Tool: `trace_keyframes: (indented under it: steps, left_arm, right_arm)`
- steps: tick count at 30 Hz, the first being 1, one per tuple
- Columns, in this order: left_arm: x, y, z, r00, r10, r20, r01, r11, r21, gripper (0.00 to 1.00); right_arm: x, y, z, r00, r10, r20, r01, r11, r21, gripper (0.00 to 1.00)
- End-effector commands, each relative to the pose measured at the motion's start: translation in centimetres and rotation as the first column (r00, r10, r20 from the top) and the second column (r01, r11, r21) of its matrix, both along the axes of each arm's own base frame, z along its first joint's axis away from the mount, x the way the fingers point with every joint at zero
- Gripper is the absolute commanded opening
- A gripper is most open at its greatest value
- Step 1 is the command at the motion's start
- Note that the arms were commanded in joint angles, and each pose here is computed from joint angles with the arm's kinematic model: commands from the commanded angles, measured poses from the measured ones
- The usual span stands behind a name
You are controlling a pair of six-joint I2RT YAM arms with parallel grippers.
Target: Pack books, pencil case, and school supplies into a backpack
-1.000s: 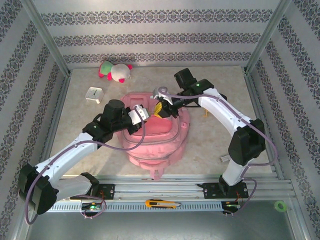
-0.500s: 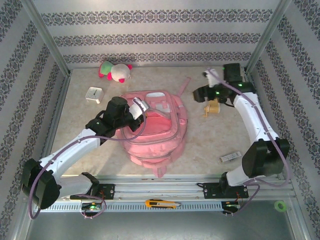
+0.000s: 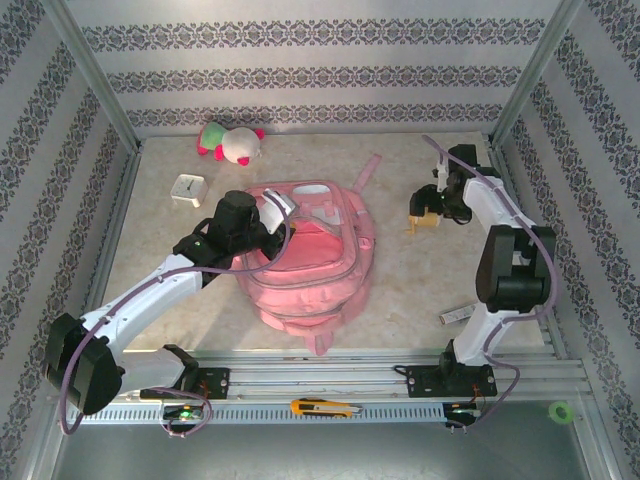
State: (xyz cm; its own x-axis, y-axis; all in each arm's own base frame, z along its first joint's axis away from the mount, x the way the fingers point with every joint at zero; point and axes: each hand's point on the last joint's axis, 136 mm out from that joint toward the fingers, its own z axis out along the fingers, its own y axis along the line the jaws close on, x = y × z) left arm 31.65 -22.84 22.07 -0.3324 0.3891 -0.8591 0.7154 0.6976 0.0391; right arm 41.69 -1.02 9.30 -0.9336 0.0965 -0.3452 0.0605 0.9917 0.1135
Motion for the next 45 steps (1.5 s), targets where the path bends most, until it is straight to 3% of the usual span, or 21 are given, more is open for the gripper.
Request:
trace_keyframes:
  steps: [1, 16, 25, 28, 34, 39, 43, 45]
  left_arm:
    - [1.8, -0.8, 5.5, 0.991, 0.033, 0.128, -0.017, 0.992, -0.126, 0.01]
    - [2.2, -1.3, 6.1, 0.992, 0.034, 0.125, -0.015, 0.988, -0.156, 0.01]
    - [2.3, -1.3, 6.0, 0.992, 0.037, 0.124, -0.018, 0.988, -0.153, 0.01]
    - [2.2, -1.3, 6.1, 0.992, 0.035, 0.12, -0.016, 0.988, -0.157, 0.01]
    - [2.1, -1.1, 6.3, 0.992, 0.043, 0.121, -0.023, 0.986, -0.164, 0.01]
    - [2.2, -1.3, 6.5, 0.995, 0.057, 0.087, -0.038, 0.979, -0.2, 0.01]
    - [2.2, -1.2, 6.3, 0.997, 0.07, 0.038, -0.06, 0.974, -0.218, 0.02]
    - [2.2, -1.2, 6.3, 0.997, 0.072, 0.022, -0.065, 0.971, -0.228, 0.02]
  right_arm:
    - [2.1, -0.7, 0.2, 0.999, -0.016, 0.03, 0.017, 0.999, -0.047, 0.96]
    - [4.8, 0.7, -4.4, 0.999, 0.025, -0.047, -0.025, 1.0, 0.001, 0.92]
    - [5.9, -0.1, -6.3, 0.998, 0.034, -0.058, -0.038, 0.997, -0.068, 0.8]
    - [6.0, -0.2, -6.1, 0.998, 0.037, -0.051, -0.041, 0.996, -0.081, 0.72]
    - [5.9, 0.6, -3.9, 0.998, 0.061, 0.025, -0.06, 0.997, -0.043, 0.55]
    - [4.6, 2.1, -0.3, 0.99, 0.101, 0.098, -0.102, 0.995, 0.011, 0.51]
    - [1.8, 5.5, 4.5, 0.954, 0.233, 0.19, -0.247, 0.968, 0.05, 0.5]
    - [-0.5, 8.8, 7.8, 0.889, 0.363, 0.278, -0.393, 0.918, 0.058, 0.5]
